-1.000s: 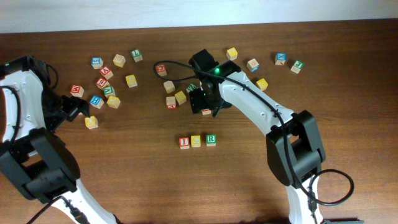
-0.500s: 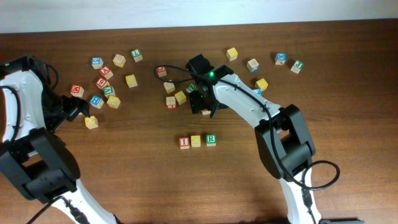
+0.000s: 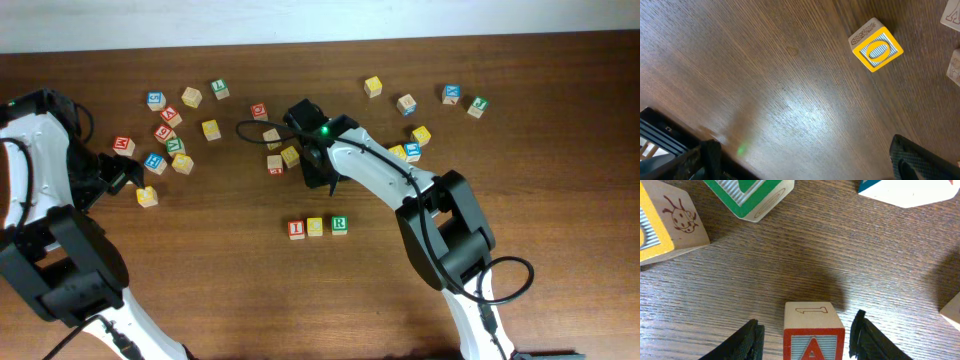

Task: Spell out ICRA
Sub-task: 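Close the right gripper on the red A block, then lower the red A block right of the green R, open gripper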

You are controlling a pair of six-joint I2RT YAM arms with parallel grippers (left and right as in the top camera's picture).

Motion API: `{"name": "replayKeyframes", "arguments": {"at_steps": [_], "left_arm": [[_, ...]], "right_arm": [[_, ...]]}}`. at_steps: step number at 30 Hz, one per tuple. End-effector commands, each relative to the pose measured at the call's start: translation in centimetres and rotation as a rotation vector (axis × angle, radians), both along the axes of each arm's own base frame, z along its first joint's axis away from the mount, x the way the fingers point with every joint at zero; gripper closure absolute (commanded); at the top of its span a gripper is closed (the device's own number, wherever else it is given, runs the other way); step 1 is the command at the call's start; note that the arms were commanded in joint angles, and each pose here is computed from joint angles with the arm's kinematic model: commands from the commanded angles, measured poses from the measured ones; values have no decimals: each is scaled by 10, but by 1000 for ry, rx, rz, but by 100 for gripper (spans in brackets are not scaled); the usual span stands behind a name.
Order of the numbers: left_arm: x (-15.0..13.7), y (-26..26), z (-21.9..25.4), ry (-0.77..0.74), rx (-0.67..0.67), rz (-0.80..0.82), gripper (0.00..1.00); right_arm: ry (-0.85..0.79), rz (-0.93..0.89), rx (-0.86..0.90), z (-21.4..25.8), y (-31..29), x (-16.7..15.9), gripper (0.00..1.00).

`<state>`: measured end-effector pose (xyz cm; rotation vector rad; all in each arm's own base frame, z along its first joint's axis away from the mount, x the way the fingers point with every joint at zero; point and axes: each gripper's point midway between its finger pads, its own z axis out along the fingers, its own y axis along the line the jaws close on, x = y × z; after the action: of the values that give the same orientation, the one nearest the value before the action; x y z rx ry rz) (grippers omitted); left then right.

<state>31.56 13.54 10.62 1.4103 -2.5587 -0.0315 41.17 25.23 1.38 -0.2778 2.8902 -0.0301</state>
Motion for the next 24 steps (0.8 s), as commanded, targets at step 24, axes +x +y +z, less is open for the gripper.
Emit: {"name": "replayKeyframes", "arguments": {"at_steps": [24], "left_arm": [[-2, 1, 5, -7, 13, 10, 1]], "right_arm": [[117, -15, 114, 54, -22, -12, 74]]}}
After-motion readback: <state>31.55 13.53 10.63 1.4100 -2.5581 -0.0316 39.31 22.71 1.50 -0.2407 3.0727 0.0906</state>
